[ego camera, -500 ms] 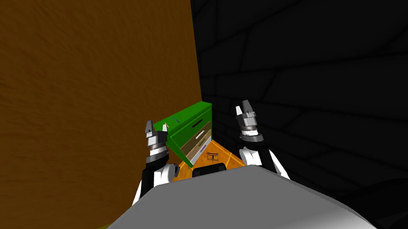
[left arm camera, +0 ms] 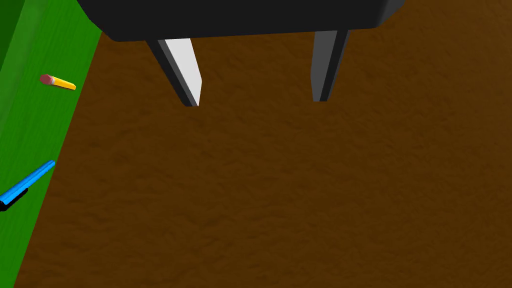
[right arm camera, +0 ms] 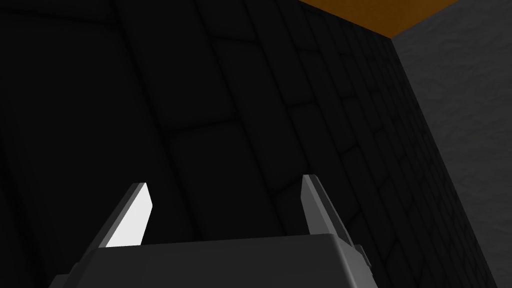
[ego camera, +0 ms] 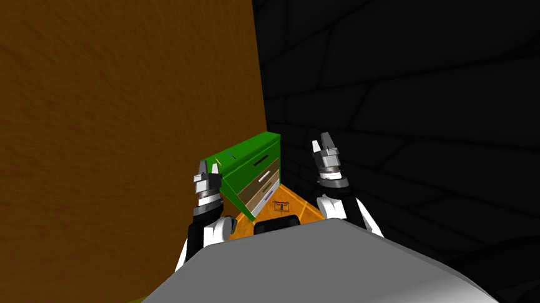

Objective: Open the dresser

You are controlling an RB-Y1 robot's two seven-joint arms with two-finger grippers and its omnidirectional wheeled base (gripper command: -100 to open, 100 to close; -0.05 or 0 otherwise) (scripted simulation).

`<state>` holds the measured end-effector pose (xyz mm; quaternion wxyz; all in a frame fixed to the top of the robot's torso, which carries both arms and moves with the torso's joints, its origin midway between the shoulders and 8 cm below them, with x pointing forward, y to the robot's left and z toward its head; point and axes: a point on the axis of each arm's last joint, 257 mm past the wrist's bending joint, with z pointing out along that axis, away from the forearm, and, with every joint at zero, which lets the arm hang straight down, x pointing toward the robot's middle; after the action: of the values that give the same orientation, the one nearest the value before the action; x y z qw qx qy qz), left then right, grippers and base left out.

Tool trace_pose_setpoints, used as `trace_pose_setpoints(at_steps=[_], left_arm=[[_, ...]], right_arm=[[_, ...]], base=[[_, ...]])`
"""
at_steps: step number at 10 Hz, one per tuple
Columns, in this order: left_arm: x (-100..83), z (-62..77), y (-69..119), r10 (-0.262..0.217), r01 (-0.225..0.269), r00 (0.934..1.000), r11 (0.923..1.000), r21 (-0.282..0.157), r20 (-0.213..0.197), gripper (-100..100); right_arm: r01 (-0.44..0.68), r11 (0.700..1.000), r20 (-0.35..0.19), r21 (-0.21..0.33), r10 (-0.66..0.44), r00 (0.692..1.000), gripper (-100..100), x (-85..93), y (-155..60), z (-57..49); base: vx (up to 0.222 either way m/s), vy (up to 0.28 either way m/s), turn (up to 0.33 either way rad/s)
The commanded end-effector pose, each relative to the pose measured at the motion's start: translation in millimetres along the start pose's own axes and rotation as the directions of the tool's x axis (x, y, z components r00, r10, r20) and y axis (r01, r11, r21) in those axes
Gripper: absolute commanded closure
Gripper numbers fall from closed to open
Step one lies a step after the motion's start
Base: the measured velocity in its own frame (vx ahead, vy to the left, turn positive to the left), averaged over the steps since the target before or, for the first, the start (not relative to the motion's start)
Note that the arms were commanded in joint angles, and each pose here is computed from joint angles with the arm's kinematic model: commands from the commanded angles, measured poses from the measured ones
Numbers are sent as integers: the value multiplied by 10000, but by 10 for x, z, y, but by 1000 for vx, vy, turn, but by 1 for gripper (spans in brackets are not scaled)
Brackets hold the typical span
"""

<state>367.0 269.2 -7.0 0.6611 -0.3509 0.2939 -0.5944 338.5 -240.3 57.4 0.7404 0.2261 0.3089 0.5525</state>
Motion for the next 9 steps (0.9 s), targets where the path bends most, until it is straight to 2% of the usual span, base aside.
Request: trace_pose_setpoints(at_steps=[1, 4, 5, 9], left_arm=[[0, 0, 0, 0, 0, 10000, 10000, 0, 0, 0], [0, 0, -1, 0, 0, 10000, 10000, 1, 0, 0], [20, -13, 43, 127, -128, 9996, 9999, -64, -241, -100], [43, -78, 267, 470, -502, 9951, 9981, -353, -876, -100]], right_arm=[[0, 10000, 0, 0, 0, 10000, 0, 0, 0, 0], [0, 10000, 0, -1, 0, 10000, 0, 0, 1, 0], [0, 10000, 0, -1, 0, 10000, 0, 0, 1, 0], [-1, 10000, 0, 7, 1, 10000, 0, 0, -2, -1]], base=[[0, 0, 0], [0, 0, 0], [13, -8, 8], [25, -31, 17]])
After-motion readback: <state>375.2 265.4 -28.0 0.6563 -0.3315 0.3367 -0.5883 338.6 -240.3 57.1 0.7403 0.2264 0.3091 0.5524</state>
